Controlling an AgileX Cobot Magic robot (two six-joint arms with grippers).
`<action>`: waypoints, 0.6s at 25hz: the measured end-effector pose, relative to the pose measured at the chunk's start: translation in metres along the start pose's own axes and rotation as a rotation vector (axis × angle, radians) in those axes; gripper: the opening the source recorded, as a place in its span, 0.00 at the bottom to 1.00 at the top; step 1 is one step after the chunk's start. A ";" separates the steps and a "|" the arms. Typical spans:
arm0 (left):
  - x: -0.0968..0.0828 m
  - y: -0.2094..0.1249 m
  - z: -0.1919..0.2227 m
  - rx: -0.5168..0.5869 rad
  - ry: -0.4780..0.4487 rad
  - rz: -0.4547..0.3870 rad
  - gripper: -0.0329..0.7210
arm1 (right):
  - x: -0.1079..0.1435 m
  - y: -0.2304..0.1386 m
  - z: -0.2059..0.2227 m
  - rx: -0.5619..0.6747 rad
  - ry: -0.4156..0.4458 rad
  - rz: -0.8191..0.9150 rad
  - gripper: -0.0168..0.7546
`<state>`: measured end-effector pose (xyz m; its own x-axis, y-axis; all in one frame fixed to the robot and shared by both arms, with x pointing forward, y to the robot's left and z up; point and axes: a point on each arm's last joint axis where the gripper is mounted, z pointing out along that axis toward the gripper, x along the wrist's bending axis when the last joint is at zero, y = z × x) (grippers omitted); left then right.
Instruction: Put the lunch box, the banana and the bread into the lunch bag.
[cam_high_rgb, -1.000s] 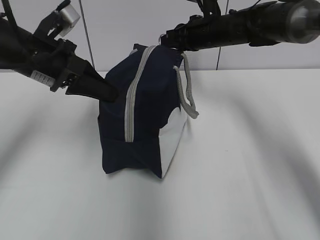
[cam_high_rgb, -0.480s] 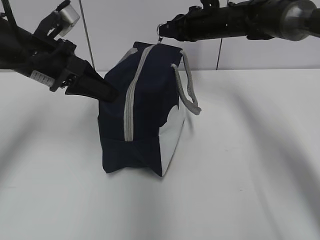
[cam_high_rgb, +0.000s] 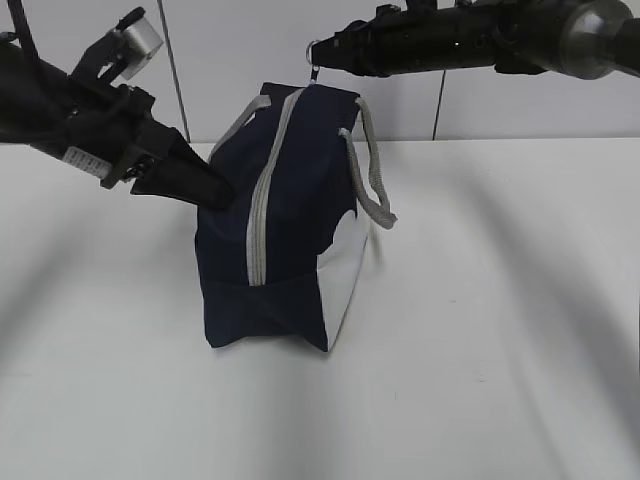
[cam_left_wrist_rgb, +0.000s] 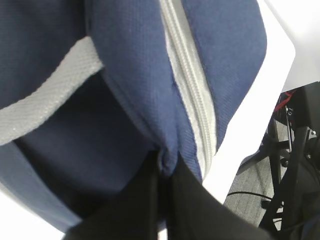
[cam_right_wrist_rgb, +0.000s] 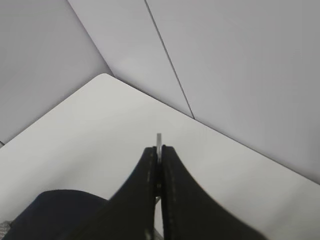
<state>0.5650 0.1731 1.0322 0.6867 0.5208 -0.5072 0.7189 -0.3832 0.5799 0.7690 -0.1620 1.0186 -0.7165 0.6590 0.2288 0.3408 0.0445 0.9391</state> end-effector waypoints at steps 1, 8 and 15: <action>0.000 0.000 0.000 -0.005 0.001 -0.002 0.05 | 0.000 -0.001 0.000 0.007 0.000 -0.002 0.00; 0.005 0.000 -0.006 -0.026 0.008 -0.076 0.49 | 0.000 -0.004 -0.001 0.046 0.017 -0.013 0.00; -0.016 0.016 -0.053 -0.159 0.066 -0.040 0.65 | 0.003 -0.006 -0.002 0.063 0.056 -0.008 0.00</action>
<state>0.5601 0.1987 1.0831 0.6453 0.5841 -0.4923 0.7160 -0.2379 0.6563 0.7635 -0.1615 1.0145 -0.7516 0.6155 0.2370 0.3712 0.0978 0.9234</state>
